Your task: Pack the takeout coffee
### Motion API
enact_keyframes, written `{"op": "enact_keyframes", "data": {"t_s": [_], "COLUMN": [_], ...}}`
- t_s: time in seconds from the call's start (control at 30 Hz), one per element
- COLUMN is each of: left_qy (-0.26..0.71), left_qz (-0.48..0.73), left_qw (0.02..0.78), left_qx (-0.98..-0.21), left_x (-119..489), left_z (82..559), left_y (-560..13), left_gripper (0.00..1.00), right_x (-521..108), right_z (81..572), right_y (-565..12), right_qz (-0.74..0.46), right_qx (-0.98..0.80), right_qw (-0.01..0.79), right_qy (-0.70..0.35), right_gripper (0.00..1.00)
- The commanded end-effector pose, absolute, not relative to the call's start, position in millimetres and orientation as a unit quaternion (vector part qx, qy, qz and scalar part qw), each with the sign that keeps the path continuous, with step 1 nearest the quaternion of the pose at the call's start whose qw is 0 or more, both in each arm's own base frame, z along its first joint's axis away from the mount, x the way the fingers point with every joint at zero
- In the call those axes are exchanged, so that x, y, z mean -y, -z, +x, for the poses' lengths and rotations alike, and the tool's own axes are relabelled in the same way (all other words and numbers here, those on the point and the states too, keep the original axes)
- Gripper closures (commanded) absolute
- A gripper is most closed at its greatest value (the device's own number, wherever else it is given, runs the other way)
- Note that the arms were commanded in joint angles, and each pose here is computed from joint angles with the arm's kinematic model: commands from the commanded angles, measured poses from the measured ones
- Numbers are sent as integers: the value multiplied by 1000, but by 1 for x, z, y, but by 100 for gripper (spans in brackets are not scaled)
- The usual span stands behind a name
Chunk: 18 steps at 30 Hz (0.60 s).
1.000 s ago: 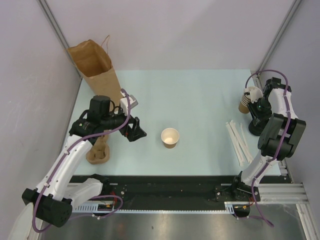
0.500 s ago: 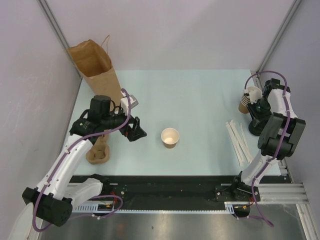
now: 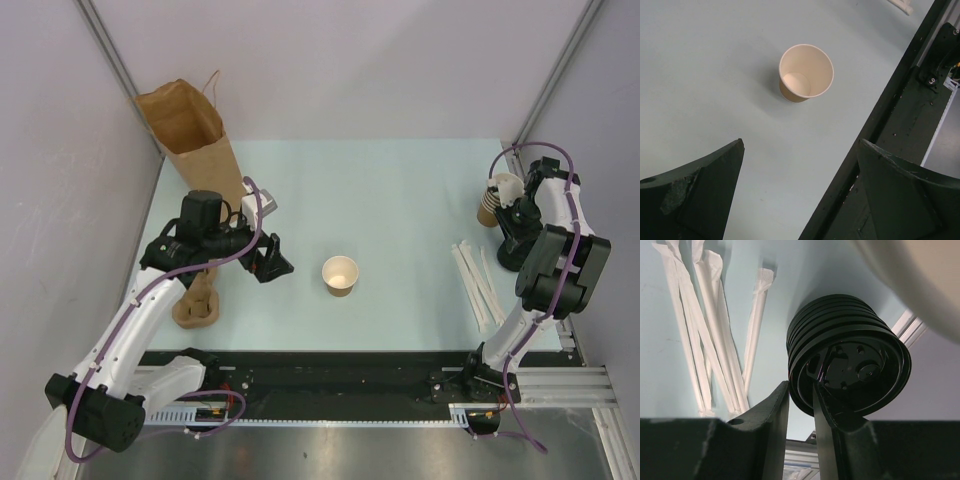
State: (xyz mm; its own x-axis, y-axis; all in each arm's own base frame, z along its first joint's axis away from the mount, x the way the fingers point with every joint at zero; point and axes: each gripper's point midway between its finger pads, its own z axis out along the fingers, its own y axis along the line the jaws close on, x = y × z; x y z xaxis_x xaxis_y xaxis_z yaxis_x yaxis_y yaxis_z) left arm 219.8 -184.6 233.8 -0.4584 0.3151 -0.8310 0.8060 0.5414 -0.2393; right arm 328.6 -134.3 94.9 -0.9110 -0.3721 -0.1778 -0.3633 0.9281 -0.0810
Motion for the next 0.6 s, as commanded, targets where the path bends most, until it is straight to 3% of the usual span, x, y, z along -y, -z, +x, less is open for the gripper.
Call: {"op": "enact_keyframes", "data": {"t_s": [0.0, 0.57], "left_qy": [319, 322], "left_qz": [368, 369], "left_qw": [409, 411], "left_qx": [-772, -769], "left_x": [189, 189], "left_z": [226, 224], "left_y": [-254, -256], "left_gripper": [0, 0], "right_x": [138, 133], "right_z": [331, 325], "right_y": [-90, -108], "right_qz": [-197, -202], "right_qx": [-976, -973], "right_qw": [91, 101], "right_qy": [31, 36], "right_gripper": [70, 84]}}
